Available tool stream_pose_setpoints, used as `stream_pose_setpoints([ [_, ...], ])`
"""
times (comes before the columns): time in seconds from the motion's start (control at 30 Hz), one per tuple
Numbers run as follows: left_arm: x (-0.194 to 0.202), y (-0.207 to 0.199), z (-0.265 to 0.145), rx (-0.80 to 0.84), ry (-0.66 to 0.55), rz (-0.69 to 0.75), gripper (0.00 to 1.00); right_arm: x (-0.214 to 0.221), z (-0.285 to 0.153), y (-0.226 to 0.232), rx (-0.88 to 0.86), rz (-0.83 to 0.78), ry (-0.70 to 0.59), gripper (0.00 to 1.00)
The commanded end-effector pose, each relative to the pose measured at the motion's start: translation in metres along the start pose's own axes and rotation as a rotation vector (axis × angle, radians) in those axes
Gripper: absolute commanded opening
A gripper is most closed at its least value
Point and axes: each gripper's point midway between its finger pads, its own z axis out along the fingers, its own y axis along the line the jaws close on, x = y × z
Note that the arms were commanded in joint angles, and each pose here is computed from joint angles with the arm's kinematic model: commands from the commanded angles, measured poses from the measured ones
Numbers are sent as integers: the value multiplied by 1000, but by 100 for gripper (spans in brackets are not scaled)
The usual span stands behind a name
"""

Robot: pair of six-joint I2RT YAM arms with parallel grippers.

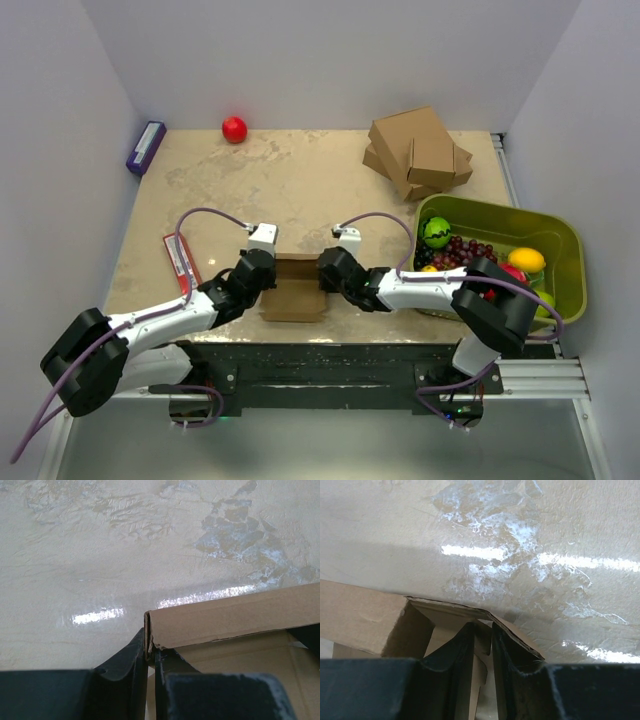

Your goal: Fold the paper box

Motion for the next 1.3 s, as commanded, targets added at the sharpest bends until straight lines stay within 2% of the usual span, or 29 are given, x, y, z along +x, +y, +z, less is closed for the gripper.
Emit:
stream_pose_setpoints([
  [0.0,-11,-4,2,14,-43,-17,0,-27,-5,28,-85,10,-80,22],
  [0.4,-10,-10,4,41,-32,-24,0,-9,4,51,-119,-31,-52,19],
  [0.93,-7,-9,3,33,-22,-36,0,19,13,52,-101,-24,9,16],
  [1.07,-9,4,4,-11,-19,-49,0,1,-6,51,-108,-33,-15,23],
  [1.27,-11,9,3,-15,-14,-71,0,-23,-50,49,-147,-48,-20,45],
])
